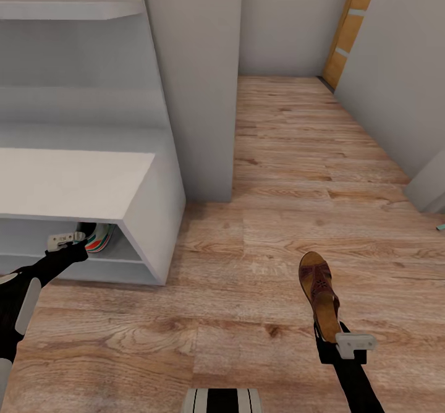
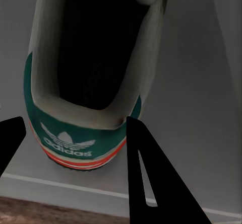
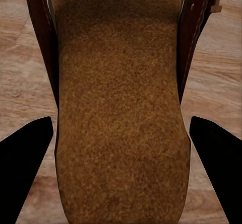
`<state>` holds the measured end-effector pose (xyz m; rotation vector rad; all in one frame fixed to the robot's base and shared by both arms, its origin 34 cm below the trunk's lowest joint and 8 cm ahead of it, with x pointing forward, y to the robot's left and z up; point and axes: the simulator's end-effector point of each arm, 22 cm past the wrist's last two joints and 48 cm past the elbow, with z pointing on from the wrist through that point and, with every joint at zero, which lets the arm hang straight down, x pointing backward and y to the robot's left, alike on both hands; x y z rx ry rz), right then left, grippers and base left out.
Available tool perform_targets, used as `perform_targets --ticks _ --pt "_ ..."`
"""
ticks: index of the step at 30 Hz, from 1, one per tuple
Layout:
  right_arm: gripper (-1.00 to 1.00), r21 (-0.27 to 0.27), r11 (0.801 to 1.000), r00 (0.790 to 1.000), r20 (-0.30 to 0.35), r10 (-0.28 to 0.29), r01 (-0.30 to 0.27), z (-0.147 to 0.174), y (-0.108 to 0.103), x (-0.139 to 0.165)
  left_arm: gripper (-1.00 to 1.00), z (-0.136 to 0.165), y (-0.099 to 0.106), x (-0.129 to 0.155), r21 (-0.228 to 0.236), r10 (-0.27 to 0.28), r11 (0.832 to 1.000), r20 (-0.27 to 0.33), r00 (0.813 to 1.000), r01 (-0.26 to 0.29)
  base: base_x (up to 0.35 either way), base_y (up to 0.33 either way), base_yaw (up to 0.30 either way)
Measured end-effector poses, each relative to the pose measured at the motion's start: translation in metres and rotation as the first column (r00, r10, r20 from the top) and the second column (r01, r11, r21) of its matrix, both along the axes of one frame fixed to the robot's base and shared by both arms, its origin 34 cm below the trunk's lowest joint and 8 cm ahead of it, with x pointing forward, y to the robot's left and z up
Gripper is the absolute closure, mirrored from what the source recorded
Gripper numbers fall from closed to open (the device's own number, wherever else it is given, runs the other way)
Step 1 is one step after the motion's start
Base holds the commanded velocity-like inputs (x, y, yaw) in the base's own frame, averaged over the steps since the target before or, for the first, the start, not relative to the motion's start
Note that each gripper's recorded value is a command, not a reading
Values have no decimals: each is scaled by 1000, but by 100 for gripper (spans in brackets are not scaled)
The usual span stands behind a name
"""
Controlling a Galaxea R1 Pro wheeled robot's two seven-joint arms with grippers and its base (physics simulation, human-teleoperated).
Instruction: Pick up the two gym shoes and the two sandals from the corridor floor and place them onto the hallstand (shoe rack) in the corridor, making sure they are on the rack and not on the floor. Arrange them so the two gym shoes are next to each other and the two sandals are next to each other.
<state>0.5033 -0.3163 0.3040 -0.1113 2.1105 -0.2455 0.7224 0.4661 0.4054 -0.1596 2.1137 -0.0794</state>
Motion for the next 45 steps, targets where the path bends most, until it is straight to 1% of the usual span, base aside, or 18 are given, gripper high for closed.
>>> perform_targets --ticks 45 --pt "100 1 1000 1000 -10 0 0 -4 1 -2 100 -6 0 -1 2 -1 1000 -9 1000 1 0 0 0"
